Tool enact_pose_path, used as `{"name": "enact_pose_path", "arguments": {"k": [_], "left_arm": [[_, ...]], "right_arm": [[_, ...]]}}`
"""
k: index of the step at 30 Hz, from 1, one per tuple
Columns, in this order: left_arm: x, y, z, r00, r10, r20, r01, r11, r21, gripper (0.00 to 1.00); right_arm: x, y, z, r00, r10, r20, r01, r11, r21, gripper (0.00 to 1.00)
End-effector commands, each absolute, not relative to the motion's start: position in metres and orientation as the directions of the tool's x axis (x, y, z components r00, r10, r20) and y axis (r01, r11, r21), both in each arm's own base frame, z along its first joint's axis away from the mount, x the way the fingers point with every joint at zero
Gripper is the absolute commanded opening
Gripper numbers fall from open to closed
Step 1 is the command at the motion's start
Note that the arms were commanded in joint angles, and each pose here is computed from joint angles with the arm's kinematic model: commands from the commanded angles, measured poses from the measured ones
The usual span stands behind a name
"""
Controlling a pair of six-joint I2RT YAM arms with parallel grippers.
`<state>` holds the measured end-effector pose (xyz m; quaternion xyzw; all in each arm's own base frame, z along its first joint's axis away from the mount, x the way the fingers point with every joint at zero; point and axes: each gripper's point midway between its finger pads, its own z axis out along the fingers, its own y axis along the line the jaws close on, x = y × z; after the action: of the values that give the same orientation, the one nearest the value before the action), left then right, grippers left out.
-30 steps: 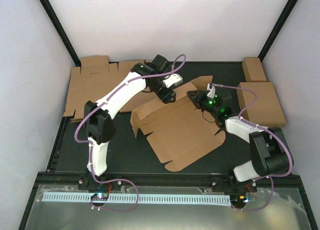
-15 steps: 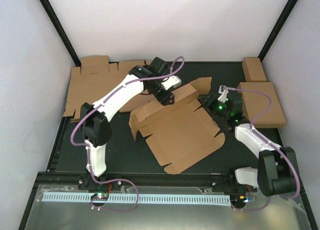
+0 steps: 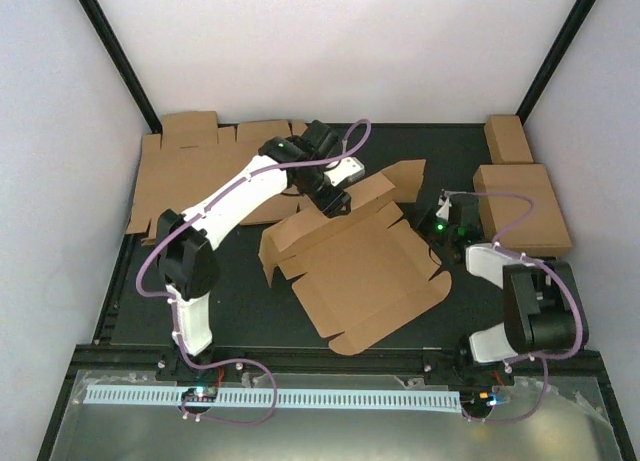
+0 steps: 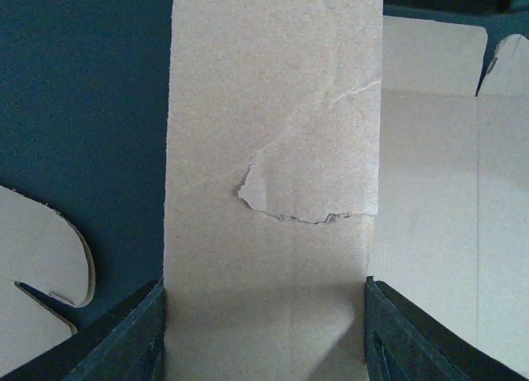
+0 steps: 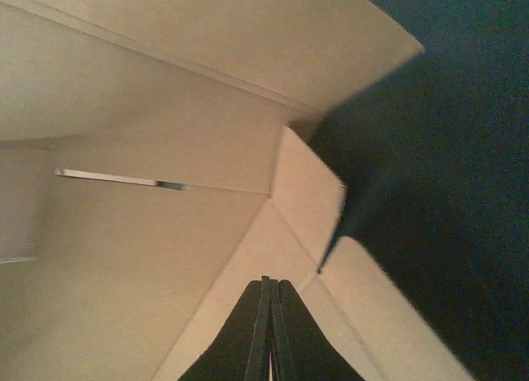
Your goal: Fold the paper box
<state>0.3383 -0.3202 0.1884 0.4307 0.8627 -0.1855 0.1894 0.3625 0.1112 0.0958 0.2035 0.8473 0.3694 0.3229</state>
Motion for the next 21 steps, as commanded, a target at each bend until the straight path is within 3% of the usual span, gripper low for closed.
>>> {"name": "enact_pose_path", "arguments": {"k": [1,9,21], "left_arm": [[0.325,-0.317,0.188,-0.584,0.670,-0.457,0.799,0.573,-0.181,0.61],[0.321,-0.316,0.184,-0.584,0.676,-0.449,0.800,0.573,-0.178,0.61],[0.317,-0.317,0.177,-0.583,0.686,-0.436,0.803,0.566,-0.183,0.61]], "right_arm": [[0.372,0.115,0.081,-0.715,0.591,-0.375,0.121,0.632,0.765,0.02],[0.372,0.106,0.039,-0.711,0.622,-0.329,0.231,0.648,0.726,0.01],[0.390,0.111,0.019,-0.718,0.625,-0.307,0.236,0.634,0.737,0.02]]}}
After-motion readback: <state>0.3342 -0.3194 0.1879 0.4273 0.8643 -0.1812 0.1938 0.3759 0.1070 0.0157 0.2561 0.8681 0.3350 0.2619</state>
